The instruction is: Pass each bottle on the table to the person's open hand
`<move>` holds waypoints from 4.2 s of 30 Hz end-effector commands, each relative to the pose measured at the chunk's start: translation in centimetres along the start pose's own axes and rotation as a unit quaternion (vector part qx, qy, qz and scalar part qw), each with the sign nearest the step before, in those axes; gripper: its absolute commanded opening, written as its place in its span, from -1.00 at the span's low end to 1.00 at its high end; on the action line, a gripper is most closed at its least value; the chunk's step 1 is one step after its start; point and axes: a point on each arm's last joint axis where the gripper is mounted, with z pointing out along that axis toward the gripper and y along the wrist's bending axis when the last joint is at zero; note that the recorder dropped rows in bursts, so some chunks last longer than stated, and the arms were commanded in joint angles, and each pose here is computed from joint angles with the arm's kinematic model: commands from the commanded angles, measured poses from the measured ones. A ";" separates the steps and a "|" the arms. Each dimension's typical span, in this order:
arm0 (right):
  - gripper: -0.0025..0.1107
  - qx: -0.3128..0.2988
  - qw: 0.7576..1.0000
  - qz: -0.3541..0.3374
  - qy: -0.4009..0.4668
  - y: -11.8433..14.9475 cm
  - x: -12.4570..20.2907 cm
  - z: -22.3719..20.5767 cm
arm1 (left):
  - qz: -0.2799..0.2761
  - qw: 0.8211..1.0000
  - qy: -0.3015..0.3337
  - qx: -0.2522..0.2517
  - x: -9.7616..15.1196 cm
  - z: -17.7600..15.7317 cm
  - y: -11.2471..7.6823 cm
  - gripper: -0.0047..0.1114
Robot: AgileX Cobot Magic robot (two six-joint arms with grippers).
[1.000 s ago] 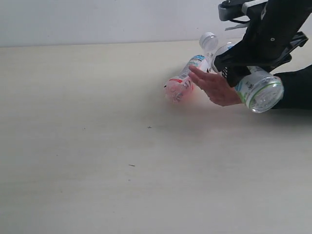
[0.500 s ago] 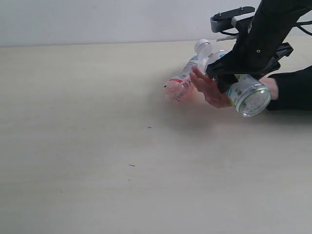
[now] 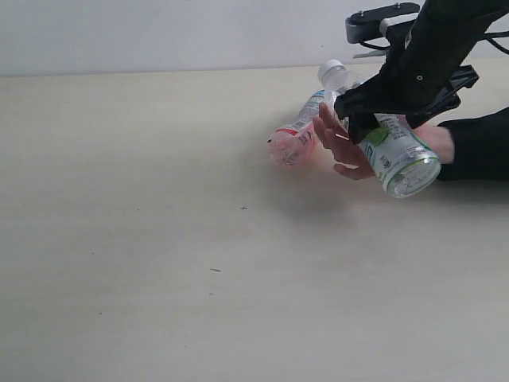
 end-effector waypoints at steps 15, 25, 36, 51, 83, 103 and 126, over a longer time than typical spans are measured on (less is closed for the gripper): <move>-0.17 0.062 0.982 -0.020 -0.179 -1.8 1.2 -13.5 | 0.001 1.000 -0.006 0.000 -0.1 -0.1 0.0 -0.92; -0.96 0.129 0.956 -0.045 -0.259 -3.3 9.0 -20.5 | 0.001 1.000 -0.006 0.000 -0.1 -0.1 0.0 -0.92; -0.96 0.138 0.910 -0.069 -0.384 -3.4 20.0 -19.0 | 0.001 1.000 -0.006 0.000 -0.1 -0.1 0.0 -0.92; -0.96 0.110 0.806 0.005 -0.582 -3.6 29.7 -18.7 | 0.001 1.000 -0.006 0.000 -0.1 -0.1 0.0 -0.92; -0.96 0.120 0.770 -0.011 -0.627 -3.5 30.6 -19.3 | 0.001 1.000 -0.005 0.000 -0.1 -0.1 0.0 -0.92; -0.96 0.135 0.781 -0.018 -0.609 -3.9 30.7 -19.0 | 0.001 1.000 -0.005 0.000 -0.1 -0.1 0.0 -0.92; -0.96 0.130 0.783 -0.021 -0.608 -3.9 30.7 -18.9 | 0.001 1.000 -0.005 0.000 -0.1 -0.1 0.0 -0.92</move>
